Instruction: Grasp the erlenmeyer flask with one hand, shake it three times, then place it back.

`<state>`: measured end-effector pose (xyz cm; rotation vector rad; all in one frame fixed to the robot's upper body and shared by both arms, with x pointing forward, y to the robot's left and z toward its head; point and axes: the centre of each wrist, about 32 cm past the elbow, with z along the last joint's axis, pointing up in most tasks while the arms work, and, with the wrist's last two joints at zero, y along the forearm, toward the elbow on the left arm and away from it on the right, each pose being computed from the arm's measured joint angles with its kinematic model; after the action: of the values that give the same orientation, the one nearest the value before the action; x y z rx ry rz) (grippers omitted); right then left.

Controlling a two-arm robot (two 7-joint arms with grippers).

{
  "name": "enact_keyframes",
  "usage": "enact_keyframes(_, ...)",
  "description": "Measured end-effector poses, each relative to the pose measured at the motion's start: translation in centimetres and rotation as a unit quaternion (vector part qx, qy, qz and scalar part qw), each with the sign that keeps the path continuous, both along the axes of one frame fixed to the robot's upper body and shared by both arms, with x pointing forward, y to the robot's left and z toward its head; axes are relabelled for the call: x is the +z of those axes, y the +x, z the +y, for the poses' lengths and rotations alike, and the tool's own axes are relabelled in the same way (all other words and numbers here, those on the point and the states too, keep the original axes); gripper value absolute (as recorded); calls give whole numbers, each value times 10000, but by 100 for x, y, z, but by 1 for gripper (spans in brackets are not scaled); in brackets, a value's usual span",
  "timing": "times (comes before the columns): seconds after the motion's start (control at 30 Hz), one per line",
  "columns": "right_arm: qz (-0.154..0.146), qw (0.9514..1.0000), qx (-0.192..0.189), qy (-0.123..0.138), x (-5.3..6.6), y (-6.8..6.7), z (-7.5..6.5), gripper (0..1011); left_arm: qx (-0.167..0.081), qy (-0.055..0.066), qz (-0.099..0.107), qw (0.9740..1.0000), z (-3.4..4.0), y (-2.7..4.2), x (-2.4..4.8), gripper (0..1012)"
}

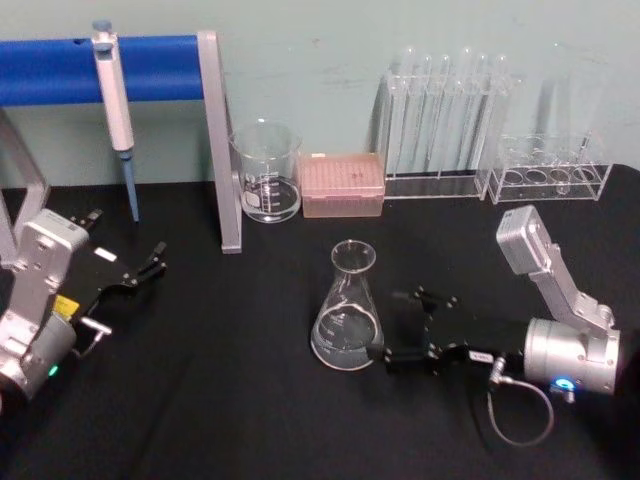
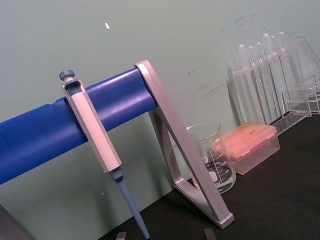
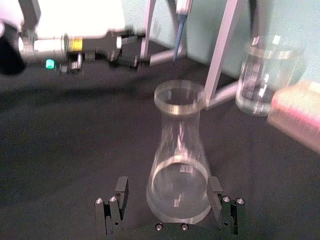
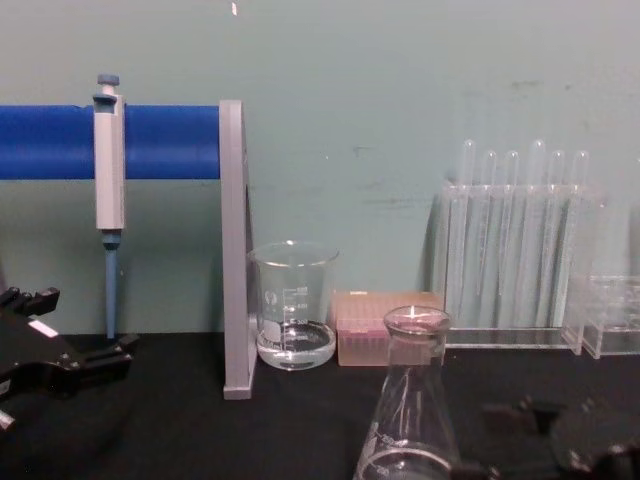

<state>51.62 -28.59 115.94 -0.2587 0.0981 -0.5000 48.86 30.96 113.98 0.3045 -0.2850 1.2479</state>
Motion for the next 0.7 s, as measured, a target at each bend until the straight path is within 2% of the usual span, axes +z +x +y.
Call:
enact_keyframes(0.13, 403, 9985, -89, -356, -26, 11, -185, 1000, 0, 0, 0, 10000, 0, 0, 0, 1001)
enact_keyframes(0.23, 418, 9978, -287, -435, -19, 23, -257, 1000, 0, 0, 0, 10000, 0, 0, 0, 1001)
enact_keyframes(0.37, 191, 9959, -767, -449, 36, 50, -348, 1000, 0, 0, 0, 10000, 0, 0, 0, 1001)
enact_keyframes(0.47, -3, 9940, -1008, -413, 63, 62, -362, 1000, 0, 0, 0, 10000, 0, 0, 0, 1001)
enact_keyframes(0.57, -348, 9895, -1374, -272, 92, 80, -318, 1000, 0, 0, -1, 10000, 0, 0, 0, 1001)
enact_keyframes(0.7, -592, 9832, -1723, -113, 99, 79, -248, 1000, 0, 0, 0, 10000, 0, 0, 0, 1001)
